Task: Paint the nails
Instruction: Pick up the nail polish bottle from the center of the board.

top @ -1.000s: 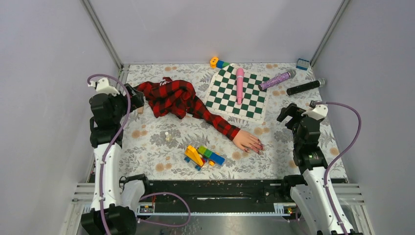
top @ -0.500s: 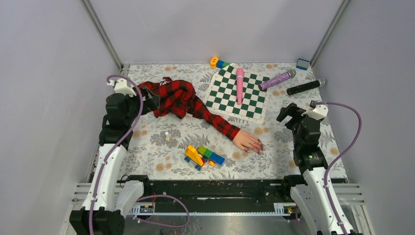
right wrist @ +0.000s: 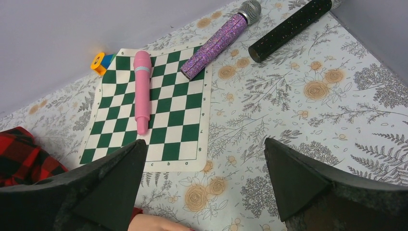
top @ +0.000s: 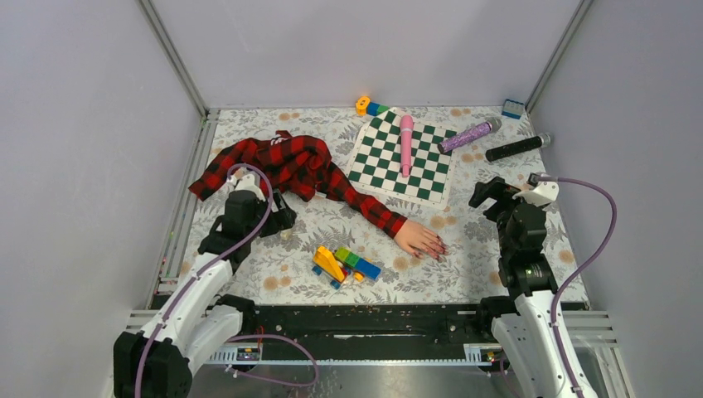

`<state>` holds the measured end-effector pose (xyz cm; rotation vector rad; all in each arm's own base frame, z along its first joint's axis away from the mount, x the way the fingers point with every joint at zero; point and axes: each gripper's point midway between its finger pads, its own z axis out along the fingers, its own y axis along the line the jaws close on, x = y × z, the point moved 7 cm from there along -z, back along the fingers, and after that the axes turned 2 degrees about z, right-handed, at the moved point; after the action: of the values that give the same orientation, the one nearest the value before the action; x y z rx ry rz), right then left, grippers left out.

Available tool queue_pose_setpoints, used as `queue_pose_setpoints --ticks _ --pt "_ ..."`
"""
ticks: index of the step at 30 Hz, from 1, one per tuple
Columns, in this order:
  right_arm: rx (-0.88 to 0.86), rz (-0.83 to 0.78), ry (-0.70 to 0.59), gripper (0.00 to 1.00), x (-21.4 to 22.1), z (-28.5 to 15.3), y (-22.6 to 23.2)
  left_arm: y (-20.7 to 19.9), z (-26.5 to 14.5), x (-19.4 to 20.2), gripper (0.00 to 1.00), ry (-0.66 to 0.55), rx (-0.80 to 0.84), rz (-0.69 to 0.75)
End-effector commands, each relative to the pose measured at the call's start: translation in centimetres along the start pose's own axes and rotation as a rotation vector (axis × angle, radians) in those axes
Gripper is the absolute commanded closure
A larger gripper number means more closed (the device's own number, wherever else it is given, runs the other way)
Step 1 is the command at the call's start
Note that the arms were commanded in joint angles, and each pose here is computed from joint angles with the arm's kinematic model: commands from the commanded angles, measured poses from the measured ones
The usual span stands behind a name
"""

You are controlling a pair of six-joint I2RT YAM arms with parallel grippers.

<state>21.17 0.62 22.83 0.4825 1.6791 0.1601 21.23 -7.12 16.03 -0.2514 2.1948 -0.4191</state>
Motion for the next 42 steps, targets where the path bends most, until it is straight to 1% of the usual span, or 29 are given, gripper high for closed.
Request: queue_pose_setpoints --ticks 1,3,5,6,10,12,16,21,24,28,34,42 --pt "-0.023 0.015 -0.022 0.0 -1.3 -0.2 0.6 -0.2 0.8 -0.5 0.26 -0.04 -0.05 -0.048" --pt "-0.021 0.013 -0.021 0.01 -1.3 -0.1 0.6 -0.1 1.3 0.1 0.32 -0.017 -0.066 -0.049" --pt "-0.02 0.014 -0.019 0.01 -1.3 -0.1 0.6 -0.1 1.8 0.6 0.44 0.007 -0.081 -0.044" --pt "-0.02 0.012 -0.018 0.01 -1.3 -0.1 0.6 0.0 2.0 0.8 0.49 0.016 -0.09 -0.042" --pt "-0.02 0.01 -0.015 0.01 -1.3 0.0 0.7 0.3 2.3 1.0 0.56 0.025 -0.131 -0.046" --pt "-0.018 0.01 -0.012 0.01 -1.2 0.1 0.7 0.4 2.2 0.9 0.57 0.02 -0.152 -0.048" --pt "-0.017 0.008 -0.006 0.01 -1.2 0.2 0.7 1.0 2.1 1.1 0.54 0.01 -0.205 -0.06" --pt "-0.019 0.006 -0.002 0.01 -1.1 0.3 0.7 1.2 2.3 1.5 0.51 0.013 -0.223 -0.084" --pt "-0.021 0.009 -0.002 0.0 -1.1 0.3 0.8 1.1 2.4 1.5 0.52 0.014 -0.213 -0.086" --pt "-0.024 0.011 0.0 0.0 -1.1 0.4 0.8 1.0 2.8 2.0 0.53 0.048 -0.209 -0.092" --pt "-0.024 0.009 -0.003 0.01 -1.2 0.3 0.8 0.9 3.2 2.4 0.58 0.069 -0.197 -0.098" --pt "-0.02 0.006 -0.003 0.0 -1.2 0.4 0.8 0.7 3.6 2.3 0.7 0.084 -0.186 -0.088"
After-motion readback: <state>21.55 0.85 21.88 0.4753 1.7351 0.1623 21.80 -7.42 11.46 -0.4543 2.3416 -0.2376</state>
